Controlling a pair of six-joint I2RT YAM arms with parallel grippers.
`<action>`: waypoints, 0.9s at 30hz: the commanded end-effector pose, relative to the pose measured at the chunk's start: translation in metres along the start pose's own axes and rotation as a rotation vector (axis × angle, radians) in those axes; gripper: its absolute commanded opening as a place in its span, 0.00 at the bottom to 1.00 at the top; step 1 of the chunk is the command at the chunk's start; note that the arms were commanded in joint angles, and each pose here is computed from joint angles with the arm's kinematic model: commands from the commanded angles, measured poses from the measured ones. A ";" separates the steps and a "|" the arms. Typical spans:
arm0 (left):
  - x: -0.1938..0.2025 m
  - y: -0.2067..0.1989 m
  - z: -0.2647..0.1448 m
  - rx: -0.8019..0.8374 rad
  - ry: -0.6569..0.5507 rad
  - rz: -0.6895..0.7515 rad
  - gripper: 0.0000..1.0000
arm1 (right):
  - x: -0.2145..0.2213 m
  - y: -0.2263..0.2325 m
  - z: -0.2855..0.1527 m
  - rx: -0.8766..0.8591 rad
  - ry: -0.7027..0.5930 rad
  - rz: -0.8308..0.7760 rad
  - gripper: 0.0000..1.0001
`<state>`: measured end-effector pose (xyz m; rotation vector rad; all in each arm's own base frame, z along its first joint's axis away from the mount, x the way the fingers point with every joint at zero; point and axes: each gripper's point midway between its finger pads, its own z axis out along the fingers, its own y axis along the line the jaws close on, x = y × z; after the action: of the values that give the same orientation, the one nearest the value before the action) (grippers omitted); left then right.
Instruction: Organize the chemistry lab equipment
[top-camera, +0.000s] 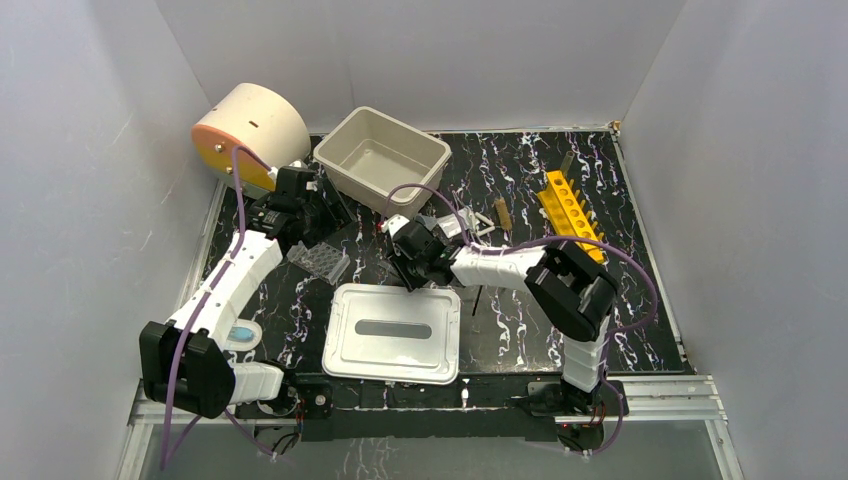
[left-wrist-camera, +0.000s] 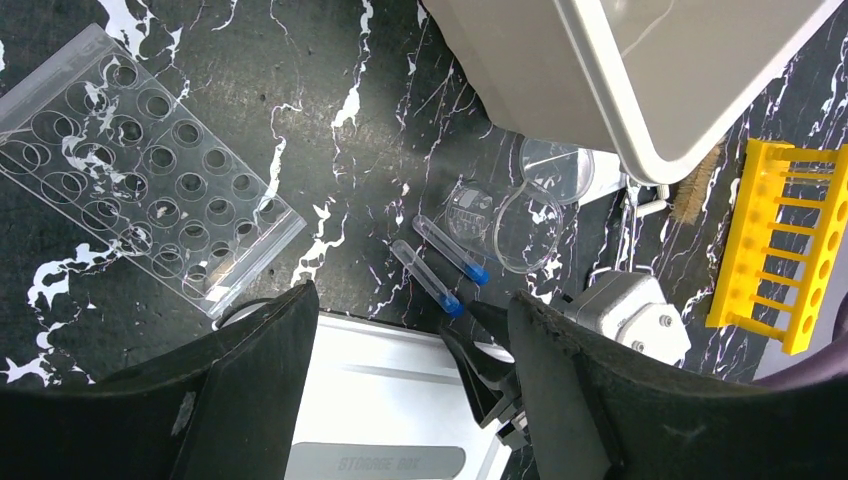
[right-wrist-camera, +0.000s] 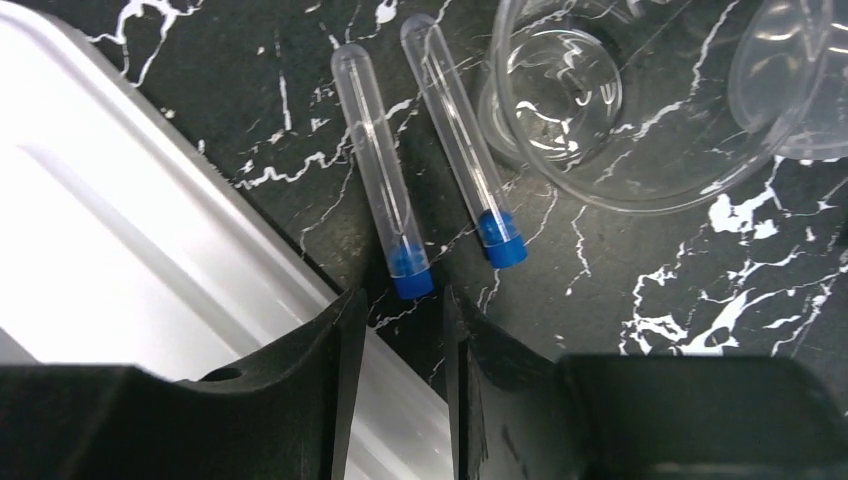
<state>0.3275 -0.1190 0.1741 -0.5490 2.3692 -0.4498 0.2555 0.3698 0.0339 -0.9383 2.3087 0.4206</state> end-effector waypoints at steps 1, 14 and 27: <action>-0.013 -0.003 -0.014 0.007 -0.050 -0.001 0.69 | -0.037 -0.006 0.002 0.054 -0.097 -0.007 0.44; -0.016 -0.005 -0.013 0.012 -0.051 0.005 0.70 | -0.034 -0.002 0.020 0.038 -0.063 -0.043 0.44; -0.019 -0.003 -0.015 -0.001 -0.058 0.001 0.71 | -0.029 -0.001 0.039 0.033 -0.040 -0.127 0.34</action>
<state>0.3293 -0.1177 0.1769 -0.5466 2.3610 -0.4450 0.2820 0.3927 0.0265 -0.9816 2.2442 0.3651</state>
